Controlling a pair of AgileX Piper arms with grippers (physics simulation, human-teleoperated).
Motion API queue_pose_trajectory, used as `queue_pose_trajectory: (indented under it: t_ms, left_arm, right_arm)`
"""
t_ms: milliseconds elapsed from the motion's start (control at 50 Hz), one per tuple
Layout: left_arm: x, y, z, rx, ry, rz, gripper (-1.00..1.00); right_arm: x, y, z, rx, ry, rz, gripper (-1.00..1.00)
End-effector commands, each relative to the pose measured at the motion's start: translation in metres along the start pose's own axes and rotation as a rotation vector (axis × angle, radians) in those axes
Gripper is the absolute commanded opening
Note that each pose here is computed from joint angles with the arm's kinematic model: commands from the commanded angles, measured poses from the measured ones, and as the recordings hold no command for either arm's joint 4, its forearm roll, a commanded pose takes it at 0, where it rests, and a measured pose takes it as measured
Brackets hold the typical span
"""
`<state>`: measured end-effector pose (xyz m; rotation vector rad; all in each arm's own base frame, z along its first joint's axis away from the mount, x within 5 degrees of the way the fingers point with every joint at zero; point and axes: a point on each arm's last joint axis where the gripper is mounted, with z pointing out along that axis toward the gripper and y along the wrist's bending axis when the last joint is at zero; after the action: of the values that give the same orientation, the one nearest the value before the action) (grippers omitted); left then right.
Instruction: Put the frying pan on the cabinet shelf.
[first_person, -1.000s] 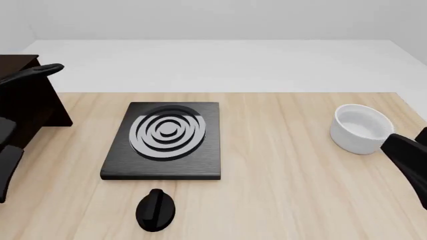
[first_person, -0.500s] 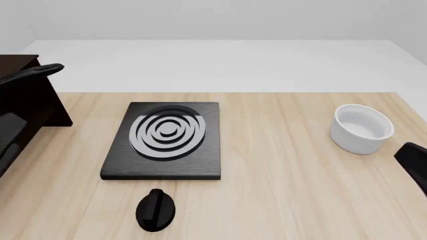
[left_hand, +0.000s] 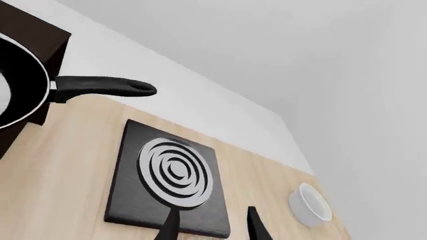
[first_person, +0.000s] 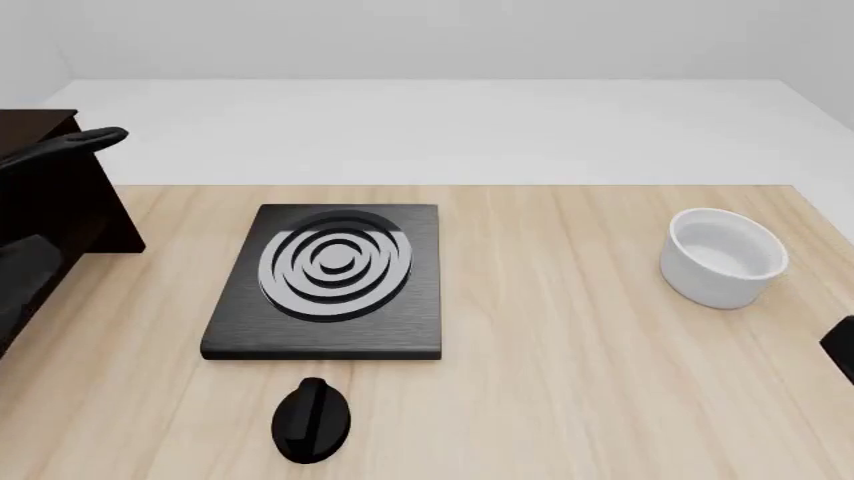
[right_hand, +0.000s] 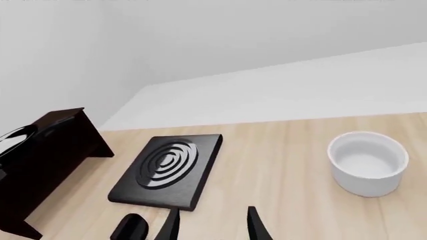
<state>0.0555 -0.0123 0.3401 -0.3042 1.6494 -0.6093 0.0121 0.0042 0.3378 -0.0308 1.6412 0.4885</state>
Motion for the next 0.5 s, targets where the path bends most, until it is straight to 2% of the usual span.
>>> queue_pose_trajectory:
  t_ms: [20, 100, 220, 260, 320, 420, 500]
  left_arm:
    - [0.004, 0.003, -0.008, -0.022, 0.023, 0.068, 1.0]
    - [0.013, 0.008, -0.016, -0.003, 0.036, 0.047, 1.0]
    - [0.014, 0.009, -0.021, 0.0, 0.025, 0.057, 1.0]
    - [0.015, 0.009, -0.025, 0.0, 0.021, 0.082, 1.0]
    - [0.017, 0.011, -0.031, 0.01, 0.014, 0.076, 1.0]
    - [0.017, 0.011, -0.041, 0.005, 0.006, 0.152, 1.0]
    - [0.023, 0.015, -0.051, 0.004, 0.017, 0.155, 1.0]
  right_arm:
    - [0.007, -0.002, -0.009, 0.018, -0.014, 0.002, 1.0]
    - [0.008, -0.003, -0.011, 0.025, -0.013, 0.002, 1.0]
    - [0.005, -0.002, -0.013, 0.03, -0.02, -0.005, 1.0]
    - [0.004, -0.001, -0.014, 0.033, -0.024, -0.006, 1.0]
    - [0.004, -0.001, -0.017, 0.029, -0.023, -0.011, 1.0]
    - [0.003, -0.001, -0.019, 0.028, -0.019, -0.019, 1.0]
    - [0.0, 0.0, -0.02, 0.03, -0.02, -0.023, 1.0]
